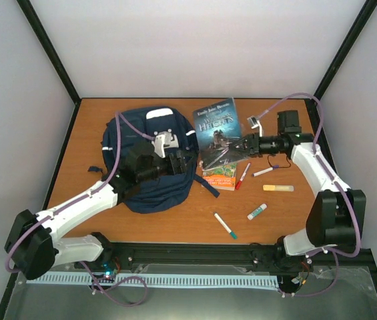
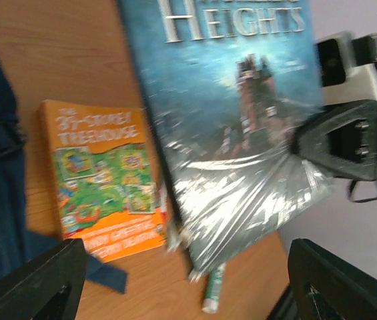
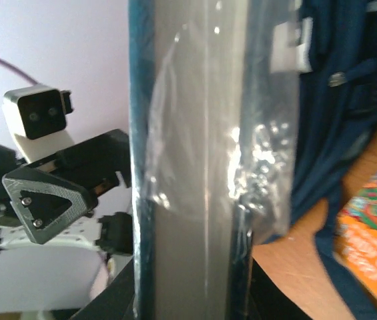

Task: Pack the student bag
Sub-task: Pick up the book from the center of the board, then place the book in the student bag.

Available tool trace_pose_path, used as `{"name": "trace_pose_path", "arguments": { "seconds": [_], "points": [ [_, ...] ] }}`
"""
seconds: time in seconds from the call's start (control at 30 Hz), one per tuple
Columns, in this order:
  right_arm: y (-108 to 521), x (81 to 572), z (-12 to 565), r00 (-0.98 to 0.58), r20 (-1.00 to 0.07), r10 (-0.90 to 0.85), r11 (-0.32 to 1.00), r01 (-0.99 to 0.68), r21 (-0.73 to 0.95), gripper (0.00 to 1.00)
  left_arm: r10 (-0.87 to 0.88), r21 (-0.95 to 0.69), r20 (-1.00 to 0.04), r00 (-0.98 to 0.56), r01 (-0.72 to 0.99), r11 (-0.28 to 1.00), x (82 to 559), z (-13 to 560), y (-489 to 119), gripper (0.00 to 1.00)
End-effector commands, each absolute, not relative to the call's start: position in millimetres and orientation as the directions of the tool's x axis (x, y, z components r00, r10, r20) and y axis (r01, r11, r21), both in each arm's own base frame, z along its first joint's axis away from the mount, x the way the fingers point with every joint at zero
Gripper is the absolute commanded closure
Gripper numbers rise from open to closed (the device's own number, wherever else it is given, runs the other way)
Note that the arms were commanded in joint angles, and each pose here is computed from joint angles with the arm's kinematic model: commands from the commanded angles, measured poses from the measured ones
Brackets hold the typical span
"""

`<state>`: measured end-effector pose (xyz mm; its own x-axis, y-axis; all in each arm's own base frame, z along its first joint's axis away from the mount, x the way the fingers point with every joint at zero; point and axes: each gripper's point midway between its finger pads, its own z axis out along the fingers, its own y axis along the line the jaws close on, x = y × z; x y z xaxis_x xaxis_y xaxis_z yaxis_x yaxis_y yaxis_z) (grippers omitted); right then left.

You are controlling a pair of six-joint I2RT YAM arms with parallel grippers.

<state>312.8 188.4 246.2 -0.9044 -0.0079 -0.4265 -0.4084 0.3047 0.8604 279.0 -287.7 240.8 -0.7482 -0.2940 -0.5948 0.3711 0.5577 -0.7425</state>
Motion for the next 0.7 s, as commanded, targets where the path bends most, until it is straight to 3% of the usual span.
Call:
{"name": "trace_pose_path", "arguments": {
  "seconds": [0.0,0.13,0.23,0.4,0.67],
  "points": [
    [160.0,312.0,259.8,-0.772,-0.636,-0.004,0.372,-0.592,0.715,0.97,-0.191,-0.592,-0.645,-0.740,0.327,0.736,278.5,216.4,-259.0,0.15],
    [136.2,303.8,233.4,-0.743,-0.669,-0.025,0.460,-0.603,0.652,0.97,-0.029,-0.377,-0.619,-0.785,0.264,0.888,272.8,194.5,-225.6,0.19],
    [127.2,292.6,215.4,-0.724,-0.688,-0.046,0.488,-0.617,0.617,0.97,0.109,-0.240,-0.564,-0.819,0.288,0.927,262.3,184.8,-208.5,0.21],
    [124.8,282.4,208.8,-0.694,-0.718,-0.054,0.462,-0.655,0.598,0.97,0.270,-0.134,-0.540,-0.797,0.398,0.907,251.6,187.6,-200.5,0.28],
    [124.9,286.6,198.2,-0.716,-0.696,-0.048,0.452,-0.637,0.624,0.97,0.474,-0.107,-0.520,-0.711,0.605,0.789,229.3,184.1,-228.1,0.40]
  ]
}}
